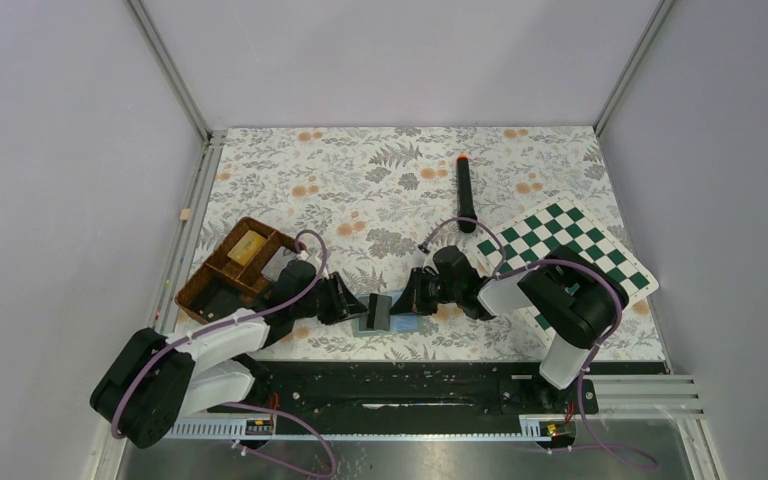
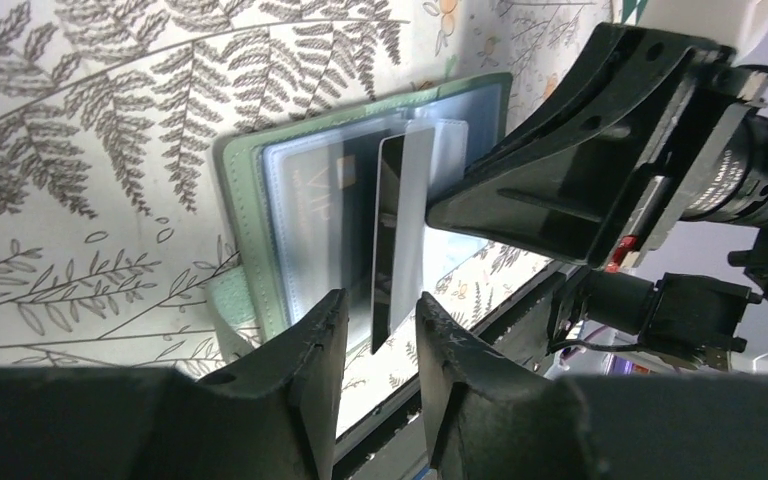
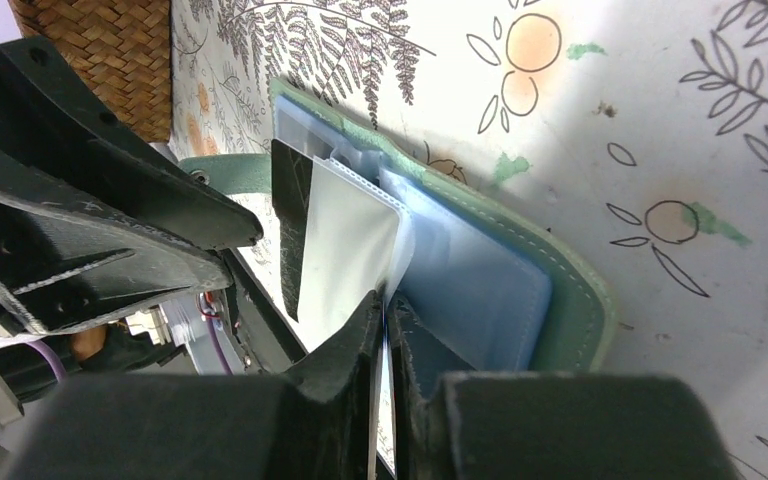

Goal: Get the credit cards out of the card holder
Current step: Remove the credit card from the card holder.

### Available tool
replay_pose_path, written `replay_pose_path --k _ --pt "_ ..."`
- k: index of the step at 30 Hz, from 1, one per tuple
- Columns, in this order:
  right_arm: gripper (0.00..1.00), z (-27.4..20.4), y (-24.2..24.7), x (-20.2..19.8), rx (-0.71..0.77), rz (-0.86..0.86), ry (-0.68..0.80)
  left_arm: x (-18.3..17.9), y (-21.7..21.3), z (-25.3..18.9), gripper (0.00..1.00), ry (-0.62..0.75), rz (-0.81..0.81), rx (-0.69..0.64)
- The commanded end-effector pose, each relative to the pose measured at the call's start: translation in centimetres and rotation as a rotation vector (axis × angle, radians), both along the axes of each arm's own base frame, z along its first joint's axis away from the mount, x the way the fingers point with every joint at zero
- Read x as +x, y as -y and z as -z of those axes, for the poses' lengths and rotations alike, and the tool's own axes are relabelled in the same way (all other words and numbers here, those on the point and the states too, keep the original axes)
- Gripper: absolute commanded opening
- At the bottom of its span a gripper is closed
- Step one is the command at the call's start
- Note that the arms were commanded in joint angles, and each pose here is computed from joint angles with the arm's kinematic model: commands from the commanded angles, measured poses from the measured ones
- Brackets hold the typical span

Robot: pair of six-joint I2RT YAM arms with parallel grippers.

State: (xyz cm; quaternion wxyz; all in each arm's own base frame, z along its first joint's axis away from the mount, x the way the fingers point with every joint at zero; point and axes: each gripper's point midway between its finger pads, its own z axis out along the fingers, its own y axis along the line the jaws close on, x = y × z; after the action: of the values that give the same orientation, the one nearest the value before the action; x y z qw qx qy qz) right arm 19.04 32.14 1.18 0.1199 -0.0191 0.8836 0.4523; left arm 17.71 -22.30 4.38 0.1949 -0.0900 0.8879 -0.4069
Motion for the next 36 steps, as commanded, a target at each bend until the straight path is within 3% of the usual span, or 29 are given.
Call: replay_pose_path --k 1,25,28,33,36 --pt "0.11 1.4 1.2 -0.1 -0.039 0.008 -0.009 2.0 1.0 -2.5 0.32 0.094 0.005 -0.036" --pt "0.11 1.2 1.3 0.1 -0.023 0.007 -0.004 2.6 3.2 -1.4 0.32 0.056 0.074 -0.097" --pt "0.11 1.1 1.3 0.0 -0.022 0.01 -0.003 2.5 3.6 -1.3 0.26 0.043 0.087 -0.116" --pt "0.1 1.1 1.8 0.1 -0.034 0.029 -0.001 2.6 3.6 -1.4 0.01 0.038 0.068 -0.128" --pt "0.1 1.1 2.8 0.4 -0.055 0.058 0.01 2.7 3.0 -1.8 0.0 0.06 0.037 -0.113"
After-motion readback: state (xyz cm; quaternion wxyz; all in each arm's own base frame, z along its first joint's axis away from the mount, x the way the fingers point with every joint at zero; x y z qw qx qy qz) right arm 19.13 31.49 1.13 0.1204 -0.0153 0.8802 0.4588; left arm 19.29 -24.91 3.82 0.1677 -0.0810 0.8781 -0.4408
